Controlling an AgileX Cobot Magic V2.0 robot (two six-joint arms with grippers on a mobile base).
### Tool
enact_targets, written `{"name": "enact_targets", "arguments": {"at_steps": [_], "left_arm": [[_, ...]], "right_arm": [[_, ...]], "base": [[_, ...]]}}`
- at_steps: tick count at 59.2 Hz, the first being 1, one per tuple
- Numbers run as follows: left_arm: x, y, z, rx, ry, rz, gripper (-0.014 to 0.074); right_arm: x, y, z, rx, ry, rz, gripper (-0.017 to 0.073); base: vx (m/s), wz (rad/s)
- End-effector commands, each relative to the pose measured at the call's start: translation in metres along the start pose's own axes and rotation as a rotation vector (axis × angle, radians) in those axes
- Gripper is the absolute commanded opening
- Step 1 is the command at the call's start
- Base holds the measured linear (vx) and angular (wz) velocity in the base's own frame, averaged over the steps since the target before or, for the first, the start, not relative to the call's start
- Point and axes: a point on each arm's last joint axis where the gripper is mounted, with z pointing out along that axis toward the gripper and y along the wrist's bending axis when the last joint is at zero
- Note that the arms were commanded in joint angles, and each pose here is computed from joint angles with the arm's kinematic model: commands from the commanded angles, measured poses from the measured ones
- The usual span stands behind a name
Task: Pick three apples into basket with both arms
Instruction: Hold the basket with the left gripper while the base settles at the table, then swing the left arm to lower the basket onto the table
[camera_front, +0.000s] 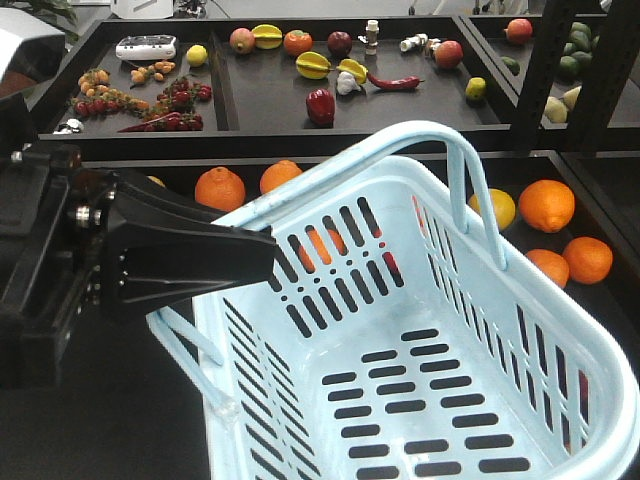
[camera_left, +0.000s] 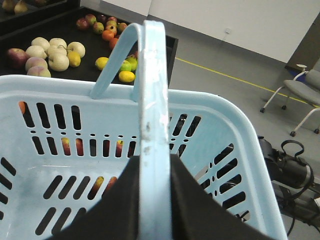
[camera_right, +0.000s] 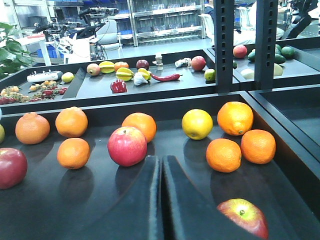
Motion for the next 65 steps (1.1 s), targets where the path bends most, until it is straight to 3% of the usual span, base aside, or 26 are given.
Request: {"name": "enact_targets", "arguments": {"at_steps": [1,24,33,38,65], "left_arm": [[-0.009,-0.007,-0.005,-0.03,-0.022,0.041,-0.0006],[-0.011,0.0,-0.005,-0.089,-0.053,0.035,-0.0006],[-0.011,0.026,0.004,-0.182,-0.068,-0.013,-0.0006],[-0.01,0.043,0.013,-0.188,-0.046,-0.042,-0.0006],[-0.02,0.143,0.089,0.114,0.132,-0.109,-0.0006]], "right_arm": [[-0.003,0.001,0.0,-0.016,-0.073,-0.008,-0.0005],[-0.003,0.001,0.0,-0.016,-0.073,-0.008,-0.0005],[-0.003,0.001,0.0,-0.016,-0.073,-0.008,-0.0005],[-0.003,0.001,0.0,-0.016,-0.073,-0.008,-0.0005],[-0.003,0.001,0.0,-0.016,-0.073,-0.008,-0.0005]], "base": [[0.0,0.0],[0.0,0.0],[0.0,0.0],[0.0,0.0],[0.0,0.0]]}}
